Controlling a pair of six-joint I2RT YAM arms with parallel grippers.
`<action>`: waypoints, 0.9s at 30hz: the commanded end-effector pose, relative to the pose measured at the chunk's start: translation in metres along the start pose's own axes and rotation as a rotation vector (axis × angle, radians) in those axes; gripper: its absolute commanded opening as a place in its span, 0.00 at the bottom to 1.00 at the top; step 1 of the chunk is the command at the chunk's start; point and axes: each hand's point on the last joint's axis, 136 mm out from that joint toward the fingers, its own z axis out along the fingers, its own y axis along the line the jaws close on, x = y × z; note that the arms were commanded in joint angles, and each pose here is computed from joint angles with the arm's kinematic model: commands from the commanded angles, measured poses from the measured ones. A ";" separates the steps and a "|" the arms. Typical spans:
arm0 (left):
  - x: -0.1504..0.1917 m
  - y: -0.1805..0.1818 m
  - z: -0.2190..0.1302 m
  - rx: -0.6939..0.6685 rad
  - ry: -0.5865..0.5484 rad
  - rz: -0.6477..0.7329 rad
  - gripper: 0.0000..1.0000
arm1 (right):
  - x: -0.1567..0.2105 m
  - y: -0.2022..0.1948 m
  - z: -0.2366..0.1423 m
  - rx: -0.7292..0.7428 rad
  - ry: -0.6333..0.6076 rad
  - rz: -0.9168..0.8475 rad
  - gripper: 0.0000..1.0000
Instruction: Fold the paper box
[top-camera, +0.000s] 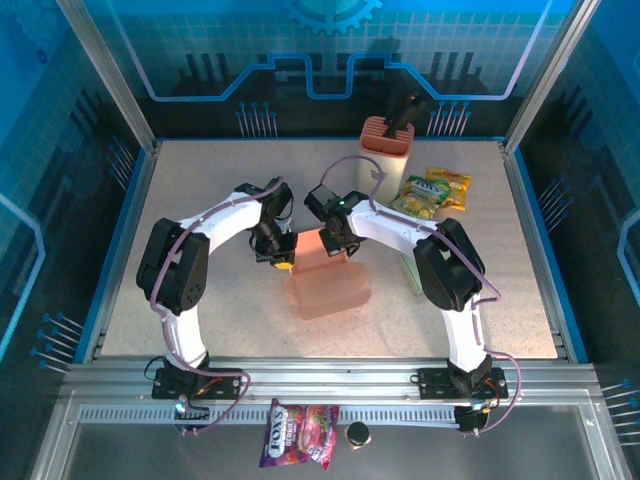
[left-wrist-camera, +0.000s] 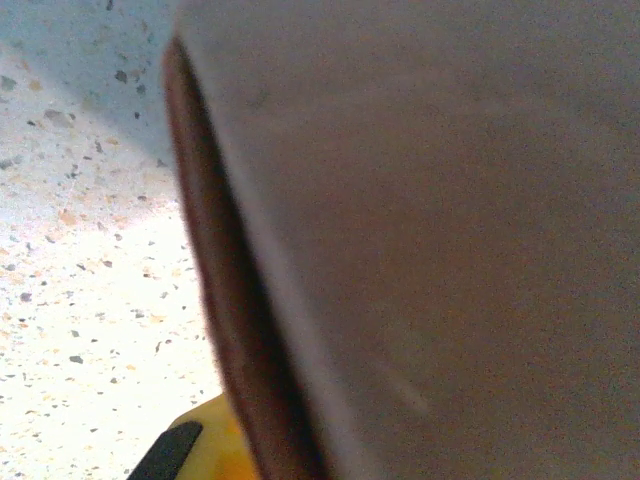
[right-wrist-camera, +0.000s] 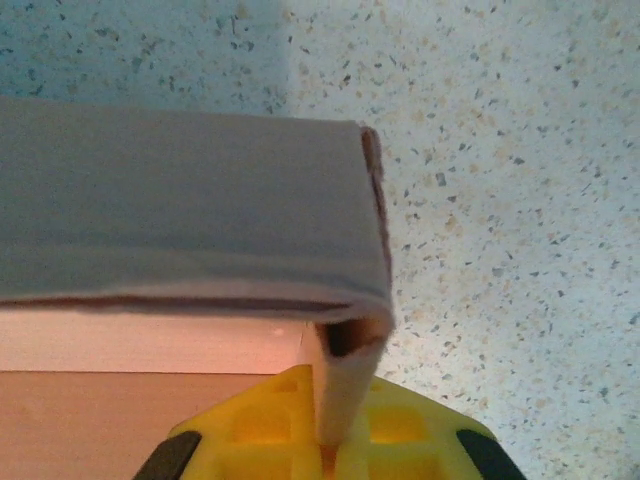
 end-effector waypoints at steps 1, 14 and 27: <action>-0.009 -0.010 -0.007 0.013 -0.034 0.036 0.00 | 0.018 -0.008 0.003 0.154 0.068 -0.099 0.00; -0.010 -0.011 -0.007 0.016 -0.031 0.033 0.00 | 0.026 0.011 0.008 0.037 0.095 -0.079 0.16; -0.010 -0.012 -0.008 0.018 -0.035 0.033 0.00 | 0.028 0.003 0.007 0.057 0.086 -0.065 0.26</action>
